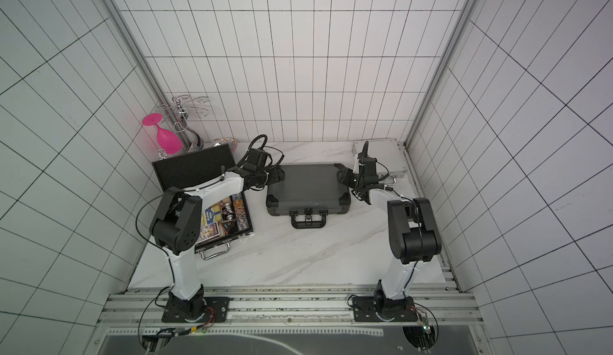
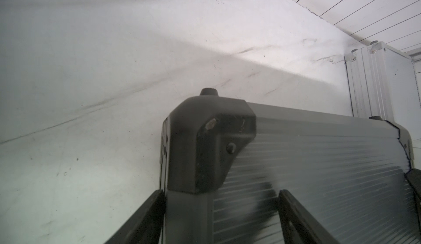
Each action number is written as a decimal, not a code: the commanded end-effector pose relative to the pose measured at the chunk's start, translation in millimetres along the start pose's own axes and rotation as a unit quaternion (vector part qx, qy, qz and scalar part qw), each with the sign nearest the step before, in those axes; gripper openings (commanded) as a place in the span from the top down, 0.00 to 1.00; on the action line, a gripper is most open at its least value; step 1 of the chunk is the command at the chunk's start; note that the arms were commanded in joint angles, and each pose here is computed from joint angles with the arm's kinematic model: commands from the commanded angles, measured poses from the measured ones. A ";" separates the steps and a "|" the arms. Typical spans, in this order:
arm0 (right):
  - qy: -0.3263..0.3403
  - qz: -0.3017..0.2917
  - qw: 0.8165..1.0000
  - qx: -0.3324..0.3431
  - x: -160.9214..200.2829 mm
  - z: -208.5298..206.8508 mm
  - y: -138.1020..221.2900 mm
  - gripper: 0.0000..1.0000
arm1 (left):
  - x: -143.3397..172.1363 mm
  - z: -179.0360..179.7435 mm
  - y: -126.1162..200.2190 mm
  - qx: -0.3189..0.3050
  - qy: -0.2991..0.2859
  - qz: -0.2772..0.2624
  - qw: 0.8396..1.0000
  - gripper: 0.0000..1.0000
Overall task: Close the poker set cases
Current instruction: Move the poker set case to the center of the board.
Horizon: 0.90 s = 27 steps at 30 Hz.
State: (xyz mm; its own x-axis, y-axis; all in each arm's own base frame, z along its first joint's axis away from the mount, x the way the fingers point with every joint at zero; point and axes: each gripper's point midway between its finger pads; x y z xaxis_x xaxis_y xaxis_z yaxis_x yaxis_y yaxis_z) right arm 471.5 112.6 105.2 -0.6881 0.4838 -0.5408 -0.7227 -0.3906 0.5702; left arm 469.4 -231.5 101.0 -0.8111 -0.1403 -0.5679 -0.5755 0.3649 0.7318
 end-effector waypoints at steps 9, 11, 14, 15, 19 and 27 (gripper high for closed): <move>0.018 0.114 0.991 0.068 65.9 6.2 59.4 0.40 | 45.3 -16.9 74.3 -0.037 -0.084 0.043 0.995 0.15; 0.024 0.110 0.991 0.073 72.8 9.0 75.0 0.41 | 53.7 -29.0 89.2 -0.053 -0.114 0.035 0.991 0.15; 0.031 0.102 0.992 0.065 81.2 18.0 97.0 0.41 | 60.5 -40.6 102.0 -0.058 -0.129 0.020 0.990 0.15; 0.034 0.107 0.991 0.068 87.8 17.4 104.3 0.41 | 63.4 -45.0 102.7 -0.050 -0.131 0.019 0.990 0.15; 0.036 0.118 0.988 0.092 107.9 -0.8 120.6 0.41 | 68.2 -48.9 91.8 -0.043 -0.125 0.030 0.991 0.15; 0.048 0.151 0.987 -0.001 140.6 37.8 128.8 0.51 | 89.0 -79.4 57.9 0.038 -0.131 0.068 0.988 0.20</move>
State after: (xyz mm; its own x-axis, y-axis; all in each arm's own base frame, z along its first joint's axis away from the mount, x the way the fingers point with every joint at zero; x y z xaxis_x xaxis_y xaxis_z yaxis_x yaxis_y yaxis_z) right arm 309.4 141.2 132.9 -0.8408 0.3149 -0.4404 -0.5402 -0.4336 0.7212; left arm 358.4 -280.9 132.3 -0.8121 0.1353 -0.5676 -0.4852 0.3835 0.7858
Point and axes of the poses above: each gripper's point midway between its finger pads, its own y axis back along the fingers, its own z axis along the line the jaws close on, x = y × z, and after that the axes turned 8 degrees about -y, right-handed
